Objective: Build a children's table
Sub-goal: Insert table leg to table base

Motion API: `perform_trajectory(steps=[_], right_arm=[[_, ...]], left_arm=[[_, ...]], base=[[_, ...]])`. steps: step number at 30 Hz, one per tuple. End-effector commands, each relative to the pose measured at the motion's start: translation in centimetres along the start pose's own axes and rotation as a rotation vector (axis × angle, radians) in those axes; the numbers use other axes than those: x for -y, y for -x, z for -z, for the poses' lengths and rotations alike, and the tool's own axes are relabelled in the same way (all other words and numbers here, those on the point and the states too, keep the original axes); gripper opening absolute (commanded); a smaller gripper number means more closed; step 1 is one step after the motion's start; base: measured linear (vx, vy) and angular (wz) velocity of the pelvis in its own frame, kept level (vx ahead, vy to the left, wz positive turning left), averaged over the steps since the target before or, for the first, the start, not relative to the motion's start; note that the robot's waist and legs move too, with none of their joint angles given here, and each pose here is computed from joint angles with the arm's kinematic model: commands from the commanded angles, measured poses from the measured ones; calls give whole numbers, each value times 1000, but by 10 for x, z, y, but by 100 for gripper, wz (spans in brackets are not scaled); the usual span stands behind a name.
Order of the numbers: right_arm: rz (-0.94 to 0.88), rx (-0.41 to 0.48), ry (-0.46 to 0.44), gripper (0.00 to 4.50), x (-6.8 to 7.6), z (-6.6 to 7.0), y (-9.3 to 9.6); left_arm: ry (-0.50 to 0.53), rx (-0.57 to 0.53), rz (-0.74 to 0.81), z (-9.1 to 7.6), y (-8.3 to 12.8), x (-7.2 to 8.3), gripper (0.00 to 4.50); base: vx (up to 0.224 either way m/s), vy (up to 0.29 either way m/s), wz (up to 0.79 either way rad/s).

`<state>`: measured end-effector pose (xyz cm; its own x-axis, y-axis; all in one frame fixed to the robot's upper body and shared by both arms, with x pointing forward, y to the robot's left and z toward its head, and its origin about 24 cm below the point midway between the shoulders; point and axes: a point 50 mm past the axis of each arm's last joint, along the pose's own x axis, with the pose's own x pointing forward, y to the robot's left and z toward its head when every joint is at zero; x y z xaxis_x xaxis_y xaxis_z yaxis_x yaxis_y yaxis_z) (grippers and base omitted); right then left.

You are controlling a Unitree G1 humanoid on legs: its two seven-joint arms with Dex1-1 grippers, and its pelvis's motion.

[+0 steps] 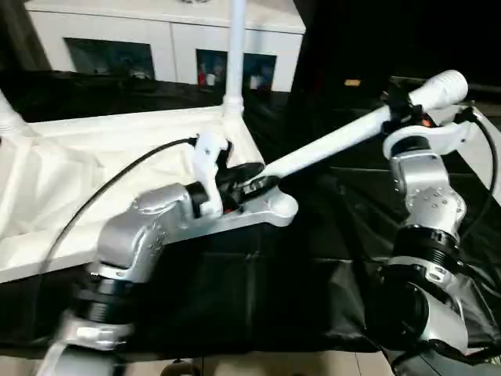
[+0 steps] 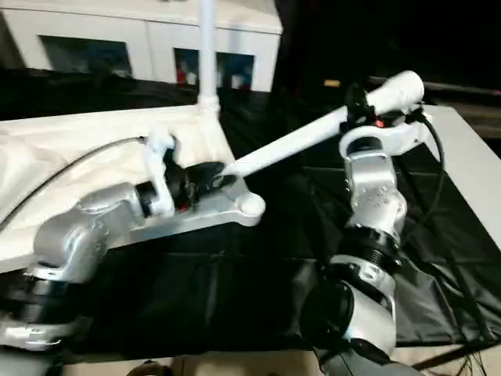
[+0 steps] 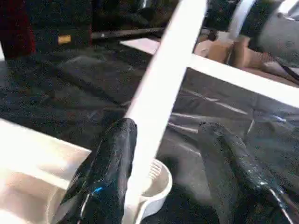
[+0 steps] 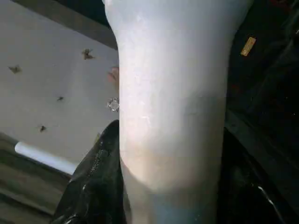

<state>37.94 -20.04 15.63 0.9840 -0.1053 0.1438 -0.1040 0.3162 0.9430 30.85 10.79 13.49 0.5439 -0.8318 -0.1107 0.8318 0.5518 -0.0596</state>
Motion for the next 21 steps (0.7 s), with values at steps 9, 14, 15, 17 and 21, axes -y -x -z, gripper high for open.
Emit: perform_trajectory(steps=[9,14,15,17,21], right_arm=[[-41,3,-61,184,-11,-6,-6],[-61,-63,-71,184,-11,-1,-5],[-64,-73,-79,184,-11,-1,-5],[-68,-88,-88,184,-12,0,-4],[-76,-111,-86,184,-11,2,-3]], left_arm=[[20,154,34,6,21,-9,315],[-30,229,21,-1,33,-19,360],[-29,232,29,-1,35,-20,360],[-36,229,32,0,39,-23,369],[-5,269,29,-1,43,-27,369]], base=[[0,0,0],[0,0,0],[0,0,0],[0,0,0],[0,0,0]])
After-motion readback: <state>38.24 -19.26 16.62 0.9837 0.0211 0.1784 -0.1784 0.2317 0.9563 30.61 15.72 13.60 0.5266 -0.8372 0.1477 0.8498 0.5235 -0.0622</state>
